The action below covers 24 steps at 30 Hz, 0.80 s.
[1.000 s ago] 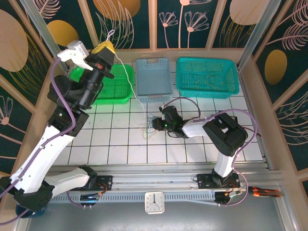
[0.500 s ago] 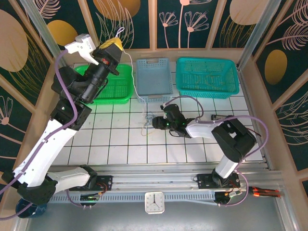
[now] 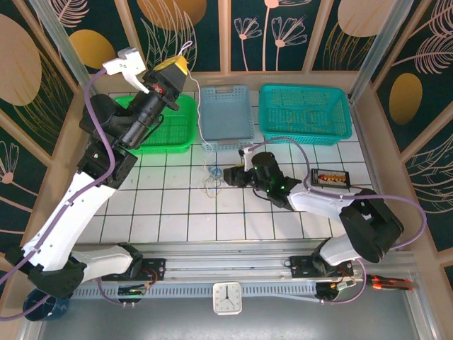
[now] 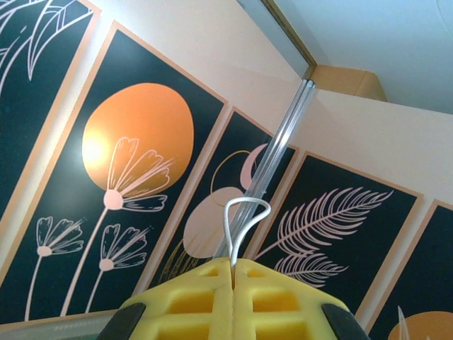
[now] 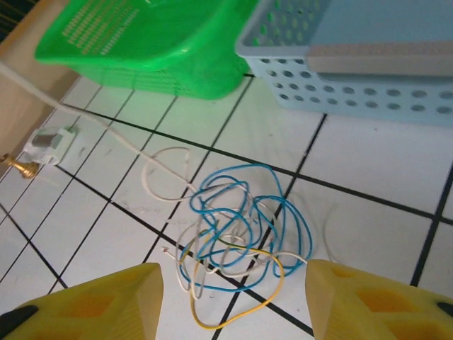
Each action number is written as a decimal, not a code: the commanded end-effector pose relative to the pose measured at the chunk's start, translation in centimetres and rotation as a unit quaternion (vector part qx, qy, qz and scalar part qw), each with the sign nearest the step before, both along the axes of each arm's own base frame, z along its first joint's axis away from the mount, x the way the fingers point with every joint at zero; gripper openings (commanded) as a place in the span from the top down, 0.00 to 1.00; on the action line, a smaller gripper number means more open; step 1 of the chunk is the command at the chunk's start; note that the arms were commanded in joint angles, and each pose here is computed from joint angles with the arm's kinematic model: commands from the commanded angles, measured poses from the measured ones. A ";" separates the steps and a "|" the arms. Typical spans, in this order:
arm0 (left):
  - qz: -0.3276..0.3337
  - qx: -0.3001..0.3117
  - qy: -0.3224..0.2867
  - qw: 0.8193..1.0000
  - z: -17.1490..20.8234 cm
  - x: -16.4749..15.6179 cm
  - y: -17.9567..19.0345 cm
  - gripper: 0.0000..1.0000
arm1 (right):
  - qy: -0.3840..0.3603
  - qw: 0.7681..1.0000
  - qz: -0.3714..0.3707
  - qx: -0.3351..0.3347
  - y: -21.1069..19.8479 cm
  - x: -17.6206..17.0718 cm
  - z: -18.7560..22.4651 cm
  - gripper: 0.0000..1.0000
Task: Untangle the cables
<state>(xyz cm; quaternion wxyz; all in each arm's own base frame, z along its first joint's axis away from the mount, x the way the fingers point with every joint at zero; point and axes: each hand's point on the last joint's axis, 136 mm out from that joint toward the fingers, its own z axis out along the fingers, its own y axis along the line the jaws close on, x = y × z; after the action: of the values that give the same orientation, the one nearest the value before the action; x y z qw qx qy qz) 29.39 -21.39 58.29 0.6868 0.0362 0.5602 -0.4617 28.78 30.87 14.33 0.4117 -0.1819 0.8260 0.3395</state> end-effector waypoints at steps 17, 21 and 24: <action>-0.037 -0.066 -0.010 0.997 3.0 -0.5 0.0 1.00 | -0.137 0.984 -0.008 0.117 7.9 5.2 4.1 0.38; -0.040 -0.074 -0.012 0.996 3.8 -0.5 -0.1 1.00 | -0.121 0.985 -0.028 0.116 8.3 6.3 2.3 0.42; -0.039 -0.082 -0.017 0.996 5.4 -0.5 0.1 1.00 | -0.106 0.988 -0.036 0.108 8.2 6.5 0.7 0.59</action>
<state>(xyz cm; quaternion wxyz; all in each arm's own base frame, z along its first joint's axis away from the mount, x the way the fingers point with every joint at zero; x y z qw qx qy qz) 30.19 -22.19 60.39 0.6669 0.0086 0.5419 -0.5114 34.45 38.69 13.64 0.5045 -0.1704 0.7579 0.3769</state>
